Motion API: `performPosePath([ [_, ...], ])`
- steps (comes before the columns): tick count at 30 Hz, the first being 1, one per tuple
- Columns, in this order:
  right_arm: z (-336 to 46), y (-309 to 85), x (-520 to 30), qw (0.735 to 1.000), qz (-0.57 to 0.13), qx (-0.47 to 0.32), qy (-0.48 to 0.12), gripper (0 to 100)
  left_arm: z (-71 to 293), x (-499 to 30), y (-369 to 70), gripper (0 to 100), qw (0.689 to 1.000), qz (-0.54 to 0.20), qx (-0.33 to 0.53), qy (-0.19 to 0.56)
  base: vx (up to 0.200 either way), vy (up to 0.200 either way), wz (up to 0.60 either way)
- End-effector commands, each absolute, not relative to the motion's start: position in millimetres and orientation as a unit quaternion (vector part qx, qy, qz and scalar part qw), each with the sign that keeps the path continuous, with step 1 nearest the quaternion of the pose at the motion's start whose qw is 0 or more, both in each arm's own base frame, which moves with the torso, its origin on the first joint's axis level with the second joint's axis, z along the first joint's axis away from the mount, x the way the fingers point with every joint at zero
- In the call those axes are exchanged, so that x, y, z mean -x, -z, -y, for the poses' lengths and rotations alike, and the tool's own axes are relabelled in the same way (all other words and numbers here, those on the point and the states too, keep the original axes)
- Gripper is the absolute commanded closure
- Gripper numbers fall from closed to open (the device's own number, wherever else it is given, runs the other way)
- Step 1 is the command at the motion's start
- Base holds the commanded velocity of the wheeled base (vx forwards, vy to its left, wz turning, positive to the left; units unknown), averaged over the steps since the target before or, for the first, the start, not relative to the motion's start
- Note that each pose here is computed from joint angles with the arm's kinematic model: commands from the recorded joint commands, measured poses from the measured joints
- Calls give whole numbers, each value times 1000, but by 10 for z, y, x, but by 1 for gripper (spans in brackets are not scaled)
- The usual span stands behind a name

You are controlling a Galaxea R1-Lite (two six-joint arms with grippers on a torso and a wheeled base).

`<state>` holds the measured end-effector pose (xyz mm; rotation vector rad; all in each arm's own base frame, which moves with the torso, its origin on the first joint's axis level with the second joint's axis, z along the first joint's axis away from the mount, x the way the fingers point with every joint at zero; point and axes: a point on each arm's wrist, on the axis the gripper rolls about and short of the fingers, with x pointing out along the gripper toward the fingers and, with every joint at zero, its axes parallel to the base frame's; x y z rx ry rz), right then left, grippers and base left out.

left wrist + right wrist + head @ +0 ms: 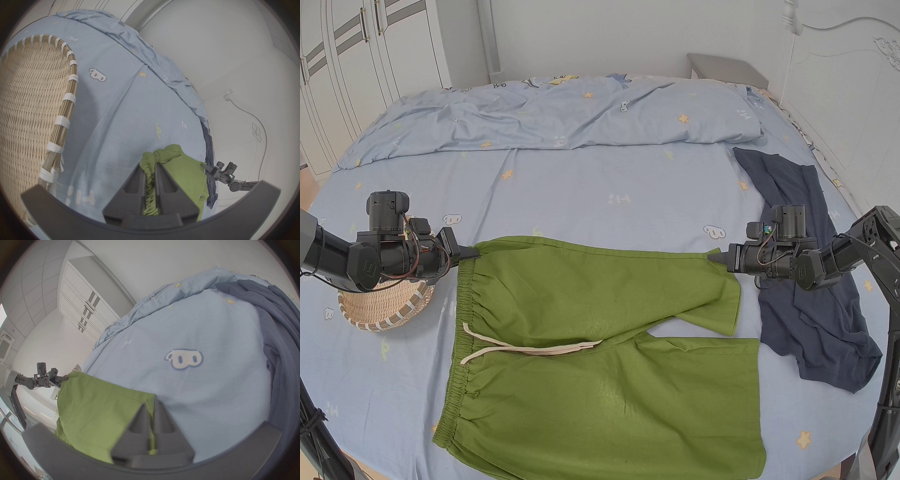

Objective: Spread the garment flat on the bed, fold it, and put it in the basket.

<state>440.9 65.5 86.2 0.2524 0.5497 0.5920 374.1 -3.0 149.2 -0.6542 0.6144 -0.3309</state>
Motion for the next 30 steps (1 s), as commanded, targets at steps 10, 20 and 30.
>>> performPosePath([
  [10, -620, -1060, -4346, 920, -244, -120, -282, 100, 14, -3779, -1434, 100, 890, -298, 308, 153, 0, 0, 0],
  [20, -594, -1794, -4376, 932, -198, -117, -281, 100, 17, -3850, -1416, 100, 913, -277, 265, 139, 0, 0, 0],
  [30, -714, -1997, -4482, 936, -176, -109, -286, 100, 13, -4050, -1384, 100, 917, -266, 262, 141, 0, 0, 0],
])
